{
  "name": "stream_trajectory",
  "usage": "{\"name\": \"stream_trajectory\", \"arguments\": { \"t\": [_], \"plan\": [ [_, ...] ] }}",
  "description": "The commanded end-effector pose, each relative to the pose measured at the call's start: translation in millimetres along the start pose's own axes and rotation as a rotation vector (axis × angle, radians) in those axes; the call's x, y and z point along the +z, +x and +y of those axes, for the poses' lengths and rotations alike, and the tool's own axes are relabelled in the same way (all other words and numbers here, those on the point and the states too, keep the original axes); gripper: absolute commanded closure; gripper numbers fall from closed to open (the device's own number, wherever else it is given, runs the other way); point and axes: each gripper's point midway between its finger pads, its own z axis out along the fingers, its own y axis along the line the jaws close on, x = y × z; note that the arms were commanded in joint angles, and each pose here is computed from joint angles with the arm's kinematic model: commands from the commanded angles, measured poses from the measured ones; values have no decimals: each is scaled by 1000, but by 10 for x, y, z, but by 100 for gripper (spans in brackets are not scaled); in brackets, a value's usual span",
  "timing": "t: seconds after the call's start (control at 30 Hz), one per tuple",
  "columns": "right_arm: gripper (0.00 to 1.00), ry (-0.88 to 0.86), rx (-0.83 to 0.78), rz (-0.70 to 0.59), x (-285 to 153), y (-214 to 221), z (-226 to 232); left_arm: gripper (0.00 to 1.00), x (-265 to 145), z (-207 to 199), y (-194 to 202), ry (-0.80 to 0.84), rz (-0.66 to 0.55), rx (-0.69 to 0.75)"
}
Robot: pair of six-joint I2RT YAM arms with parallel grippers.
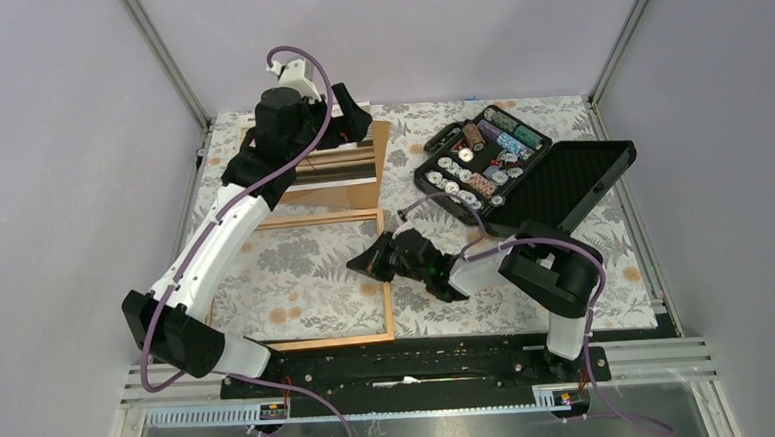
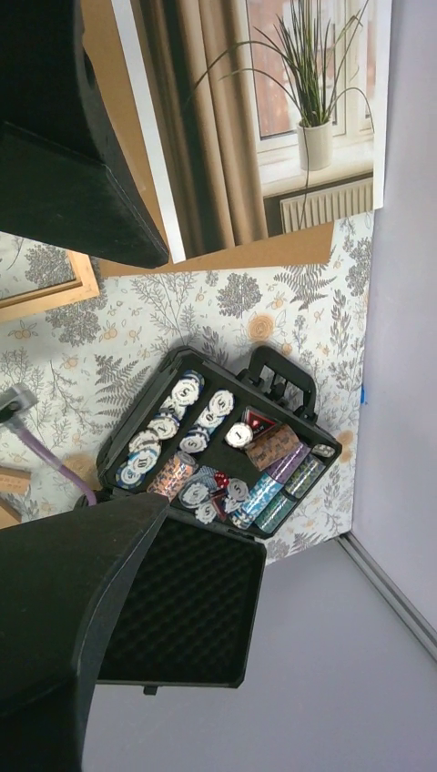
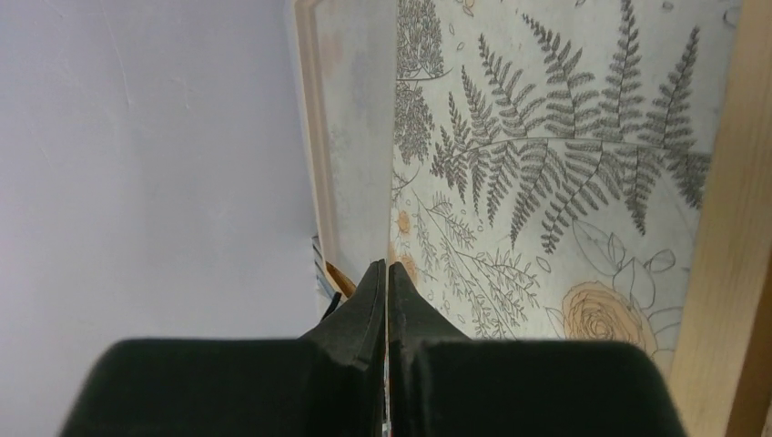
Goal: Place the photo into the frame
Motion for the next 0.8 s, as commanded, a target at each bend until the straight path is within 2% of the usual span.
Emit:
{"name": "stream_trajectory", "arguments": {
  "t": [0.0, 0.17, 0.33, 0.43, 0.53, 0.63, 0.7, 0.77],
  "plan": [
    [100, -113, -52, -178, -111, -10, 316, 1, -152, -191, -266, 69, -79, -4],
    [100, -124, -92, -264, -207, 176, 268, 1, -113, -189, -224, 72, -66, -11],
    [100, -114, -167, -205, -112, 325, 200, 1, -71, -202, -174, 83, -44, -12],
    [79, -54, -234, -182, -148, 349, 84, 1, -79, -201, -193, 82, -50, -1],
    [64, -5, -283, -169, -200, 348, -35, 1, -55, -191, -178, 80, -42, 3],
    [43, 11, -351, -122, -222, 384, -134, 1, -54, -187, -176, 78, -42, 6],
    [36, 17, -366, -81, -226, 362, -219, 1, -51, -179, -179, 74, -45, 10],
    [33, 8, -357, -40, -220, 316, -291, 1, -38, -160, -165, 67, -43, 14]
  ]
}}
